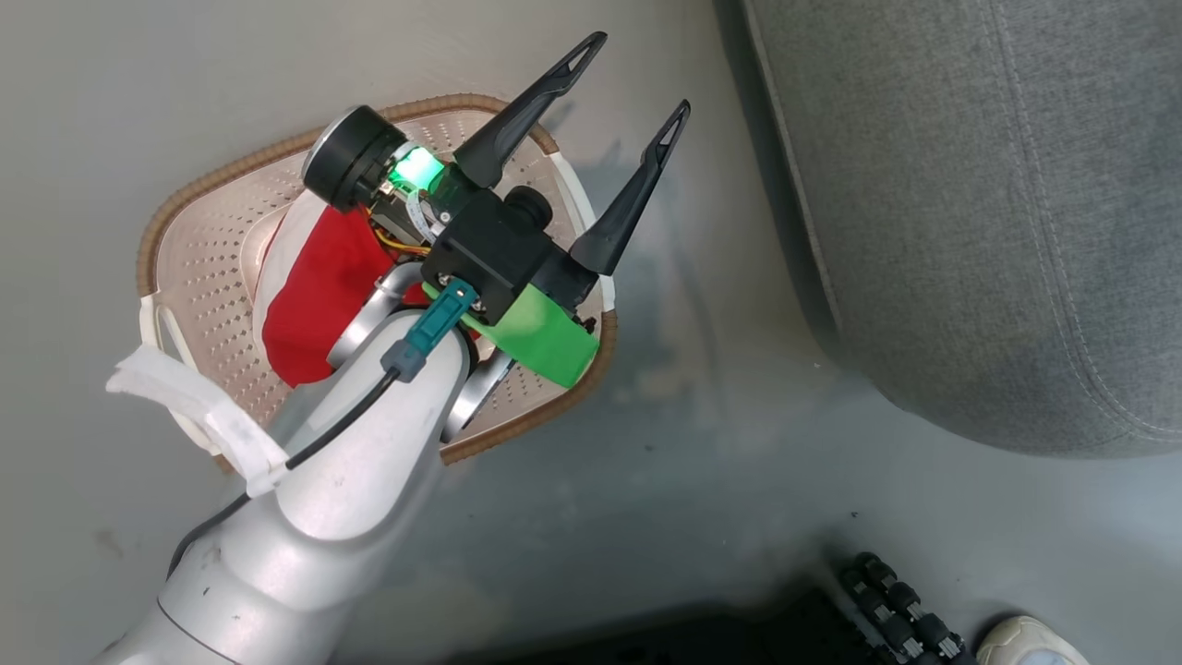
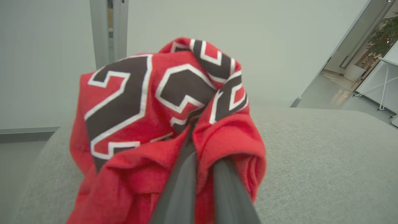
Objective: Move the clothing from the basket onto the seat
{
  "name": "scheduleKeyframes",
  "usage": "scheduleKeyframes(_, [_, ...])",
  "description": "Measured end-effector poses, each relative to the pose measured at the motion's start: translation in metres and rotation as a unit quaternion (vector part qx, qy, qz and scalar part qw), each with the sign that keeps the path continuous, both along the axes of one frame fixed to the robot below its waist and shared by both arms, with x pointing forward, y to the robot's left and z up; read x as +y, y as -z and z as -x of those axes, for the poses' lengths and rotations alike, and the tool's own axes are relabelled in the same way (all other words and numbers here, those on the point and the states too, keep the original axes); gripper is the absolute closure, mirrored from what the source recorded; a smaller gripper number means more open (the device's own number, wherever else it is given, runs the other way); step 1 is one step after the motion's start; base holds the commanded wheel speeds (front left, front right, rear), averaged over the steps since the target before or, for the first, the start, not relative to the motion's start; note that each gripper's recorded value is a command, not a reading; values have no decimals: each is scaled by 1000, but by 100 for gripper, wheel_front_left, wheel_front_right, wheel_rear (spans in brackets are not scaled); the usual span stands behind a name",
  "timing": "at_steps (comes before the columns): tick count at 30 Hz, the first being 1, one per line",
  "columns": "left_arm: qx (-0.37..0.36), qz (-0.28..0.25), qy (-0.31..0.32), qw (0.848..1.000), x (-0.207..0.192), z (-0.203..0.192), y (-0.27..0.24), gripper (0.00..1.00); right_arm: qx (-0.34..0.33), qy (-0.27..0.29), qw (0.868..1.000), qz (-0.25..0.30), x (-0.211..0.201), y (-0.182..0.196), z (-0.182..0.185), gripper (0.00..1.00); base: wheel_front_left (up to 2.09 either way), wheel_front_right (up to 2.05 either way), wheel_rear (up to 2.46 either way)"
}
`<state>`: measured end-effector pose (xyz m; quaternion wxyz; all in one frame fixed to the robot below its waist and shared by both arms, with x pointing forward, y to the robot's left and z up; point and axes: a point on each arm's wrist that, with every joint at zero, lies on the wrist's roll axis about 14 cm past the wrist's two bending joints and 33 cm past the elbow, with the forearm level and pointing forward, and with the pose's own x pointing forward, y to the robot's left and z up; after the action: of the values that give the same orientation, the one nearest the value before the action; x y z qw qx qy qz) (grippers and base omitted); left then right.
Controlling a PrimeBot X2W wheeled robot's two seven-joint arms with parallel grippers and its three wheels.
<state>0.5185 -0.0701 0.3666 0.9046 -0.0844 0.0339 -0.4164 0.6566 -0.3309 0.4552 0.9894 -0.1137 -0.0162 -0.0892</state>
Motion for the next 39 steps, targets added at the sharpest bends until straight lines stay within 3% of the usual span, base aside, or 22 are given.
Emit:
scheduleKeyframes(4, [0,-2,-8,1000,5,-3,0,0,19,2,1000,-14,4,19,5,100,0,0,0])
scheduleKeyframes(5, [-1,-2,-10,1000,6,-4,-1,0,22,3,1000,-17,4,22,7,95,0,0,0])
scheduleKeyframes(6, [-3,-1,-12,1000,6,-5,-4,0,21,3,1000,-18,4,21,9,40,0,0,0])
scheduleKeyframes(7, [-6,-1,-13,1000,7,-5,-6,0,18,4,1000,-19,4,19,10,0,0,0,0])
scheduleKeyframes(25, [-36,6,-65,997,28,17,-78,0,5,-11,999,-46,23,-15,109,0,0,0,0])
scheduleKeyframes(33, [-47,2,-132,990,67,31,-108,0,-30,-59,995,-72,64,-49,144,0,0,0,0])
scheduleKeyframes(39, [-54,1,-213,976,118,40,-127,0,-59,-108,988,-97,105,-74,156,0,0,0,0])
